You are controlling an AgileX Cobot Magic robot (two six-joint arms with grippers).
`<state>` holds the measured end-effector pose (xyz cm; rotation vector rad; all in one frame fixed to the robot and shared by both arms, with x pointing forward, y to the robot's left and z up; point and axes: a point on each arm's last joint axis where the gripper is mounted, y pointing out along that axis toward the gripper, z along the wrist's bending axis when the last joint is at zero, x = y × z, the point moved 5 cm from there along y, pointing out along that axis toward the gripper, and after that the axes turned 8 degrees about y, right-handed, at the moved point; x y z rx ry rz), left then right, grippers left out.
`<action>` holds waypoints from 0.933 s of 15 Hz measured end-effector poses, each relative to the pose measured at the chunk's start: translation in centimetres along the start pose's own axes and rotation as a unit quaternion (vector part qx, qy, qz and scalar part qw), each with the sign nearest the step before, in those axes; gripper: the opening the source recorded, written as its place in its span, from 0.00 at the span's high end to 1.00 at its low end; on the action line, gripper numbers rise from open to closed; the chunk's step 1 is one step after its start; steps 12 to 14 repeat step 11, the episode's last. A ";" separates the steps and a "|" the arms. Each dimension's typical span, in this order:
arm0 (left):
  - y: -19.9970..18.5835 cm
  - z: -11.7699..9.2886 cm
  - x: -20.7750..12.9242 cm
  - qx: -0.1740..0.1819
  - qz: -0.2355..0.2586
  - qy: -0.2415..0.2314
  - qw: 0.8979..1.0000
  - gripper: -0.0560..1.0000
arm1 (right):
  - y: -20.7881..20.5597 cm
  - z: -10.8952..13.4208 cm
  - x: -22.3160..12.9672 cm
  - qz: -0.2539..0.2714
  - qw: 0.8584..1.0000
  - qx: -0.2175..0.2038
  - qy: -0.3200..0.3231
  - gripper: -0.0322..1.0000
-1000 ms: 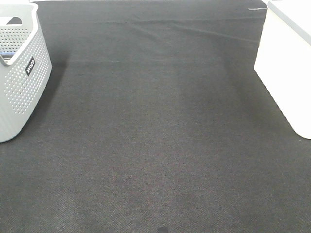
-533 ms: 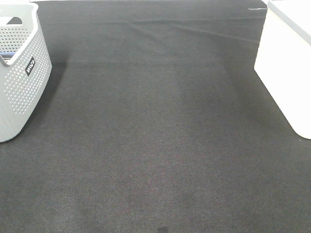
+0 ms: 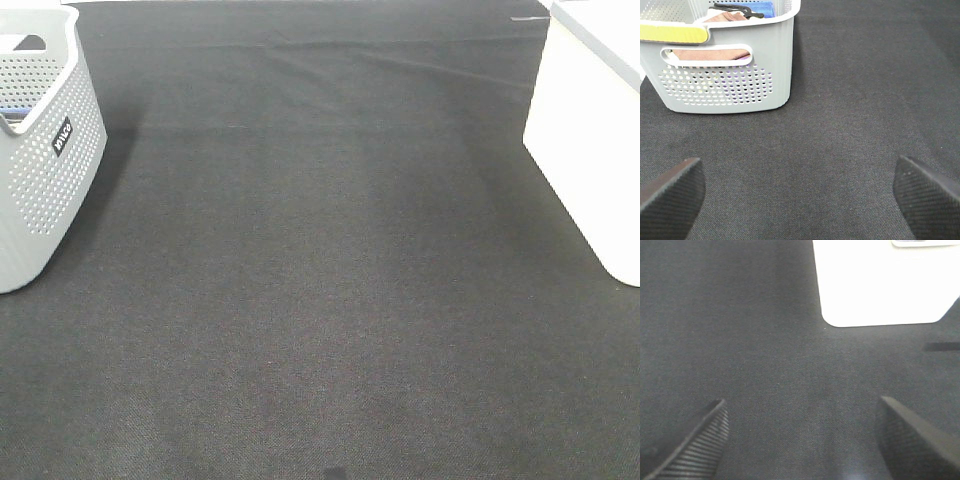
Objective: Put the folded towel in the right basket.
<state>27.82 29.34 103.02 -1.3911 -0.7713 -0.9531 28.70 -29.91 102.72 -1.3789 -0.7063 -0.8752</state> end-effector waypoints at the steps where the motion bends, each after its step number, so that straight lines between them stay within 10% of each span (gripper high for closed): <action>1: 0.0 0.0 0.0 0.000 0.000 0.000 1.000 0.03 | -0.1 0.0 0.0 -0.003 1.000 -0.001 0.001 0.23; 14: 0.0 0.0 0.0 0.000 0.000 0.000 1.000 0.03 | -1.1 0.0 -0.2 -0.042 0.999 0.002 0.001 0.23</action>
